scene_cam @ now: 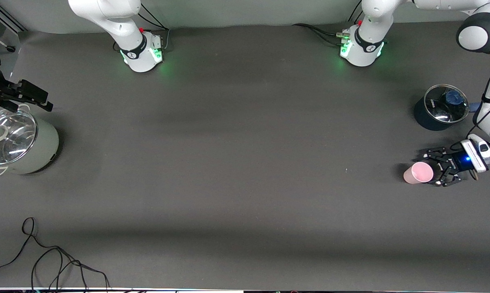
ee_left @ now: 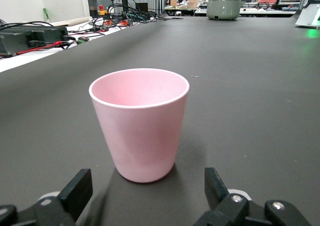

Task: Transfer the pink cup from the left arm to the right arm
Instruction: 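Close the left gripper around the pink cup's side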

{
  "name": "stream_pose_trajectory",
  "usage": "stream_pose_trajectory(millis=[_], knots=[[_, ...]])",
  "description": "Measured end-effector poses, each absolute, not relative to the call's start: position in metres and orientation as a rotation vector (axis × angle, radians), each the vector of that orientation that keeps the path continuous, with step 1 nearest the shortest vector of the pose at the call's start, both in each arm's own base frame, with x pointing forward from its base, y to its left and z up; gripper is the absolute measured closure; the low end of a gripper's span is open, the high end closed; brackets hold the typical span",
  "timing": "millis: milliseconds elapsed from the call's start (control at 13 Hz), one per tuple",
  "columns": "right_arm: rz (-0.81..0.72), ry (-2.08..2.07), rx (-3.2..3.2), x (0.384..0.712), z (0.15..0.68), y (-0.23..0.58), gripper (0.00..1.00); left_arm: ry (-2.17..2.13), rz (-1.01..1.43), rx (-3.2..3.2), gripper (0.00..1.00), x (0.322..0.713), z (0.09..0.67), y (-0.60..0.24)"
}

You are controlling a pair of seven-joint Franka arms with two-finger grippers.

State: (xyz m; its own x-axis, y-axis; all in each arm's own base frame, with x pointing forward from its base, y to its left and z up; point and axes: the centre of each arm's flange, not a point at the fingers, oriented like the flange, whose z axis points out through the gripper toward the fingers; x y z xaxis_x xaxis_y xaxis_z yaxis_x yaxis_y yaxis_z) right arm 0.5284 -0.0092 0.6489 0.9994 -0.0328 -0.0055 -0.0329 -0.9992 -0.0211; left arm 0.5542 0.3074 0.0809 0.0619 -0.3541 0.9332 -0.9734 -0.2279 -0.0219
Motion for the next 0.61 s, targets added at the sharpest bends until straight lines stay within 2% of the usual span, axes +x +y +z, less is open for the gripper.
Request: stream_pose_trajectory(millis=[613], knots=[[0.008, 0.051, -3.12, 0.528, 0.649, -0.009, 0.0, -1.329, 1.188, 1.647, 0.0, 0.569, 0.068, 0.278]])
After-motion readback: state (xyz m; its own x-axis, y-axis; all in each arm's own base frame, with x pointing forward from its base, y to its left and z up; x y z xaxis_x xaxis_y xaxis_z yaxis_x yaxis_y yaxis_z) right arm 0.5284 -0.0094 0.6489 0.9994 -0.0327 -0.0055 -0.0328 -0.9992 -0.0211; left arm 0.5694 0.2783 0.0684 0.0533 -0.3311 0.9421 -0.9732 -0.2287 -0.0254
